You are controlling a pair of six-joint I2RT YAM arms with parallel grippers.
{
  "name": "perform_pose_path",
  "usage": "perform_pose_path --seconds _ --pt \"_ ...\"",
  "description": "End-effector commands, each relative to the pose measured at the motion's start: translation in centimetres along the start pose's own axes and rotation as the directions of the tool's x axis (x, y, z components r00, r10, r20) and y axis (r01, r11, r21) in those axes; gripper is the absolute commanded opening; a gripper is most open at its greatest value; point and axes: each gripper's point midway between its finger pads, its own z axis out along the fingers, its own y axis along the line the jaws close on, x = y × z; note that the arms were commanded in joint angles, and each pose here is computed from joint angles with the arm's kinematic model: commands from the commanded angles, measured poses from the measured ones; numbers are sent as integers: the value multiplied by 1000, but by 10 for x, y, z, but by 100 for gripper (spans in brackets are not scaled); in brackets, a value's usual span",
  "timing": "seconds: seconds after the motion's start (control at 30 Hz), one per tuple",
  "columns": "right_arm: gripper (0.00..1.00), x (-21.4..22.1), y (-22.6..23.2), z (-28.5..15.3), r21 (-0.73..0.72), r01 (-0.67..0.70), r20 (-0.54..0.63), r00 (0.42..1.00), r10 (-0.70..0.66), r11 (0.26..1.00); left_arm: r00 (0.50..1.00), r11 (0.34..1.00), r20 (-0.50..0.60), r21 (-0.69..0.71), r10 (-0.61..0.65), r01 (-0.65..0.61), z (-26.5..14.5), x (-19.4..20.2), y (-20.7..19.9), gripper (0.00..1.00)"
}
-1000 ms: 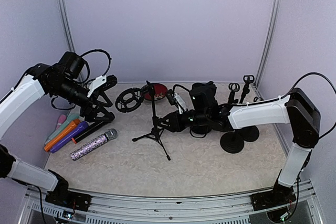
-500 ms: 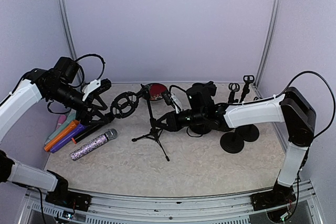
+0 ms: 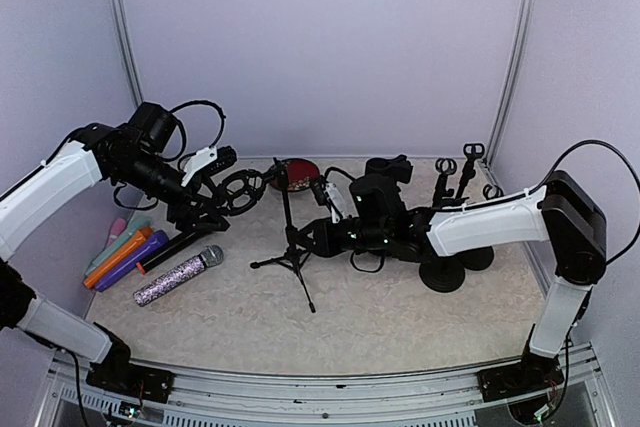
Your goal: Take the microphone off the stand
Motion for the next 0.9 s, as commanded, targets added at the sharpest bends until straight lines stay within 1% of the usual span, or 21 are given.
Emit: perform_pose_path --seconds 0.0,0.13,0.2,0.37,0.43,0.53,0.63,0.7,0.8,0.83,0.87 --pt "0 6 -15 -10 175 -25 54 998 16 984 999 998 35 -53 20 -18 -4 -19 13 73" --pt "0 9 -23 -18 262 -34 91 996 11 964 999 997 38 -70 20 -17 -4 -20 17 73" --pt "0 11 -29 -20 313 -22 90 996 -6 950 999 997 34 -74 14 -12 -3 -19 18 73" --pt "0 18 -36 -18 431 87 31 993 -111 898 1000 997 25 -71 3 -2 -1 -13 17 73" --pt "0 21 -40 -17 481 155 -9 985 -172 863 1000 997 22 -73 0 2 -1 -11 17 73" --pt "0 20 -46 -17 564 283 -78 954 -291 776 1000 997 21 -77 -5 6 -4 -9 18 74" --pt "0 21 -52 -18 625 365 -143 922 -359 690 1000 996 22 -87 -19 21 -8 -4 23 75" --pt "0 21 -55 -19 645 389 -165 911 -377 658 999 995 20 -90 -27 29 -11 1 26 76" --pt "0 19 -55 -21 655 382 -152 912 -382 652 998 993 25 -106 -55 58 -17 12 32 79" --pt "4 17 -53 -23 654 374 -139 914 -382 657 997 991 25 -114 -67 69 -18 17 34 80" --pt "11 15 -50 -23 650 364 -123 917 -380 667 997 989 21 -122 -79 81 -19 22 36 82"
